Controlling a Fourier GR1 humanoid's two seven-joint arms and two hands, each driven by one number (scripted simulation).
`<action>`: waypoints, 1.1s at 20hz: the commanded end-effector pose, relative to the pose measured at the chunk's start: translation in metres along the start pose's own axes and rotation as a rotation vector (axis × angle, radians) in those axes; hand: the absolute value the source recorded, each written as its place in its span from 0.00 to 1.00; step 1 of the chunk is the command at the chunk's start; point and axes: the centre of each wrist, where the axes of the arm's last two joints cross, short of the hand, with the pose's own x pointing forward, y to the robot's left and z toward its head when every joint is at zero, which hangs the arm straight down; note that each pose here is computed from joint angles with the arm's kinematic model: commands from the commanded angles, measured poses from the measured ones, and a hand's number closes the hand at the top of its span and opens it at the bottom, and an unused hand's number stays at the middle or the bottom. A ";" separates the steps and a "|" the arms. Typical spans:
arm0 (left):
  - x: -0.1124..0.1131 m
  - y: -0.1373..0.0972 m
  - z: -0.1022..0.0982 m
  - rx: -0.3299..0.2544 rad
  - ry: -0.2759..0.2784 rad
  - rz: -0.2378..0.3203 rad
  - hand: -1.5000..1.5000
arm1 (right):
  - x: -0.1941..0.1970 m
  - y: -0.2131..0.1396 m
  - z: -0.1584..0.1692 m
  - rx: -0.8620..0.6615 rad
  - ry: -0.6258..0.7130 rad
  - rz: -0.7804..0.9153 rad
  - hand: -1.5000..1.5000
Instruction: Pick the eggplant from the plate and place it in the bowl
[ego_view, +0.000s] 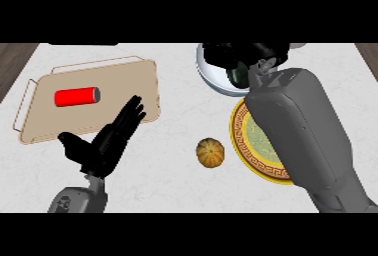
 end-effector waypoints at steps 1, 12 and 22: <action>0.005 0.003 -0.004 -0.009 -0.001 0.010 0.50 | -0.025 0.014 -0.035 -0.019 0.013 0.034 1.00; 0.020 -0.007 -0.010 -0.036 -0.010 -0.010 0.50 | -0.098 0.071 -0.067 0.132 0.181 0.226 1.00; 0.016 -0.021 -0.018 -0.056 -0.039 -0.005 0.50 | -0.135 0.079 -0.067 0.077 0.239 -0.128 0.00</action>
